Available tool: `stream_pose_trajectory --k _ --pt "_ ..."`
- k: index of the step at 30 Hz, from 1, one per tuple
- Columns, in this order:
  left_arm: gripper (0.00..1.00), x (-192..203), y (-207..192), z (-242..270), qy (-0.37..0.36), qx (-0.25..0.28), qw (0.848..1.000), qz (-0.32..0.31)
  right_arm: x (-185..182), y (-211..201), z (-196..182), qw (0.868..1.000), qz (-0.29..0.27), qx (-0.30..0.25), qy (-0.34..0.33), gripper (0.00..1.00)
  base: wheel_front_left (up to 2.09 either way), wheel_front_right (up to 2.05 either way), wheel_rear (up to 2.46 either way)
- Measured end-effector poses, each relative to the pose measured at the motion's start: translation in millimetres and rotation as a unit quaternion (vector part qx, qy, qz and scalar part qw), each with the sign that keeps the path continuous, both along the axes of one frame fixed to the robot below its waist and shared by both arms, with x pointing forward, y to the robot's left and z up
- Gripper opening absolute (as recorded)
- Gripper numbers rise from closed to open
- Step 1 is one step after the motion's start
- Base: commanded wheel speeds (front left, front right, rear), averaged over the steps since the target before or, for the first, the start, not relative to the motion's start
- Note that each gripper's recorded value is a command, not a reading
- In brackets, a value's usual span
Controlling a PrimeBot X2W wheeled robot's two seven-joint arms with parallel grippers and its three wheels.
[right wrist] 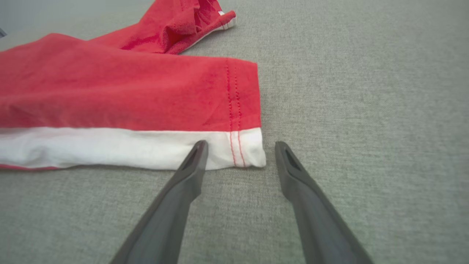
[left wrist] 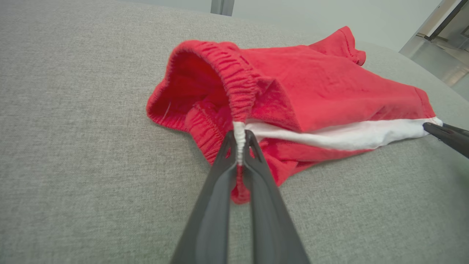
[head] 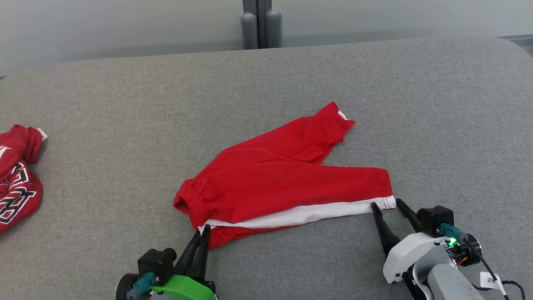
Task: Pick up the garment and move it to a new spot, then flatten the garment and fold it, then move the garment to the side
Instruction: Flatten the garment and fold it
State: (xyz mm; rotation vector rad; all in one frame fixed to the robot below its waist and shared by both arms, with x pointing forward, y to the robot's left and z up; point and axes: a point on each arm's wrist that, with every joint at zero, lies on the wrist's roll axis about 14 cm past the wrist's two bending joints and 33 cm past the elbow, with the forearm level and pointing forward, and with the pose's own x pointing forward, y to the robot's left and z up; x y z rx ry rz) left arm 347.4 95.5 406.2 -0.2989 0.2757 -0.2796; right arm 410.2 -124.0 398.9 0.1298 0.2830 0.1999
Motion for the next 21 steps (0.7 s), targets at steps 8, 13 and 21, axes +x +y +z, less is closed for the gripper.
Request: stream_pose_trajectory --k 8,13,21 --pt "0.00 4 4 2 -0.005 0.000 1.000 0.005 4 5 -3 1.000 0.001 0.014 0.006 0.00 0.00 0.00 0.00" --pt "0.00 15 4 33 -0.056 -0.004 0.998 0.003 21 8 47 0.997 -0.002 0.038 -0.074 0.00 0.00 0.00 0.00" --pt "0.00 41 12 126 -0.207 0.008 0.978 -0.007 31 13 165 0.967 0.007 0.076 -0.245 0.00 0.00 0.00 0.00"
